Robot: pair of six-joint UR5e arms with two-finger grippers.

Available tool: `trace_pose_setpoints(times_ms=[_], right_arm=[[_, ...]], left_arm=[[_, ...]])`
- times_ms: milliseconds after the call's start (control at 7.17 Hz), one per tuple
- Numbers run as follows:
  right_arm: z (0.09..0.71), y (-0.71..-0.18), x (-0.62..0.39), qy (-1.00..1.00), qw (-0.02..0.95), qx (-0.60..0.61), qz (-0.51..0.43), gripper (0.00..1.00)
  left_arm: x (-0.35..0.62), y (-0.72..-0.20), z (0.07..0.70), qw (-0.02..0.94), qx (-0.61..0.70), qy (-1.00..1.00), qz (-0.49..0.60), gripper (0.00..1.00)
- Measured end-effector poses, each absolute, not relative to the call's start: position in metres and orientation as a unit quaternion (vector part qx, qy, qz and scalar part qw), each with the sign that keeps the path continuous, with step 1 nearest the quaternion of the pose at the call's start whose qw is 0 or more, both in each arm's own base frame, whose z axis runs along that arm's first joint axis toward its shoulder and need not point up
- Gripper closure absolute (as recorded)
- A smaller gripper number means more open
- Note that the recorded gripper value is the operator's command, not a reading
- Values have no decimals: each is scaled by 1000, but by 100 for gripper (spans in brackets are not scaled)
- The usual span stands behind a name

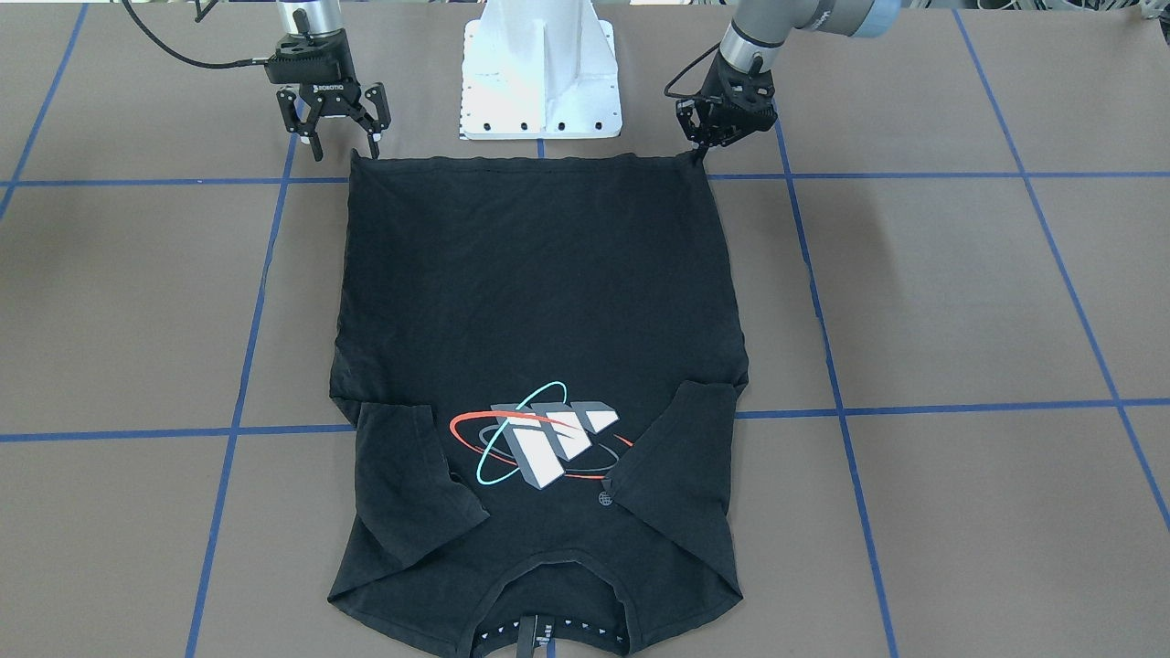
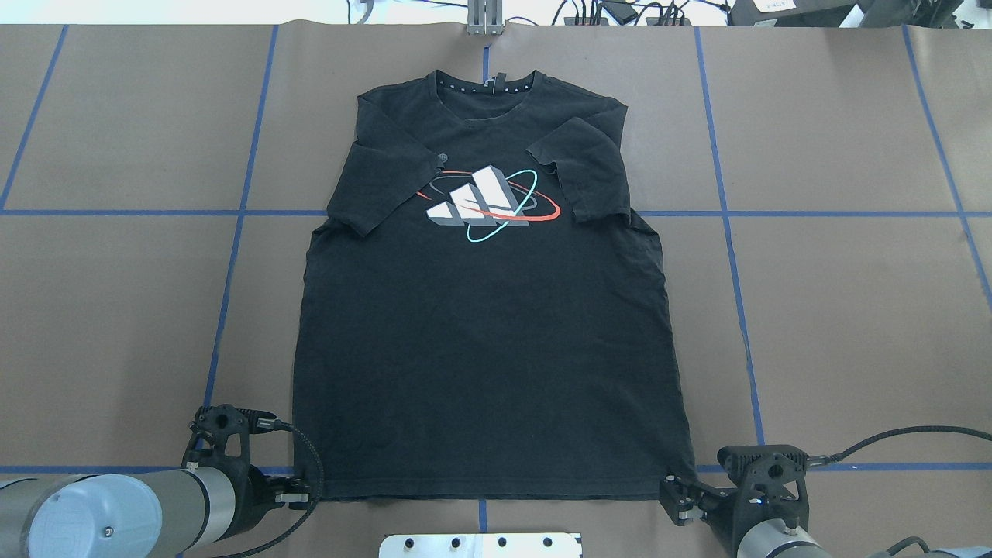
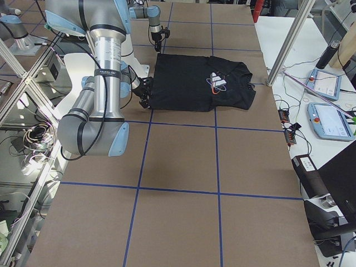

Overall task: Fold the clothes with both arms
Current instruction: 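Grasp the hem corners with both grippers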

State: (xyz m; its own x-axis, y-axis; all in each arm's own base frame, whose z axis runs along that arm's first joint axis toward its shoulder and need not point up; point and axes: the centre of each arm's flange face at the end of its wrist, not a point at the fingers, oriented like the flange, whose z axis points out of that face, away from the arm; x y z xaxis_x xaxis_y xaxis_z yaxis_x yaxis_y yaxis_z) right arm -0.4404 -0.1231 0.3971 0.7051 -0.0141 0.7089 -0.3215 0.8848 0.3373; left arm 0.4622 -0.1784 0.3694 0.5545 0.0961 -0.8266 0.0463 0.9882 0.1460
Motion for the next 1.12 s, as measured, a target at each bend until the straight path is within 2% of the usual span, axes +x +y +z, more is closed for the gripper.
trace_pose_setpoints(times_ms=[279,1116], right_arm=[[398,-118,-445,-375,895,227,83,47],[404,-113,-450,-371,897,228,78,70]], left_arm=[[462,-178,369,878,76,473,14,100],[462,-178,368,878,75,473,14,100]])
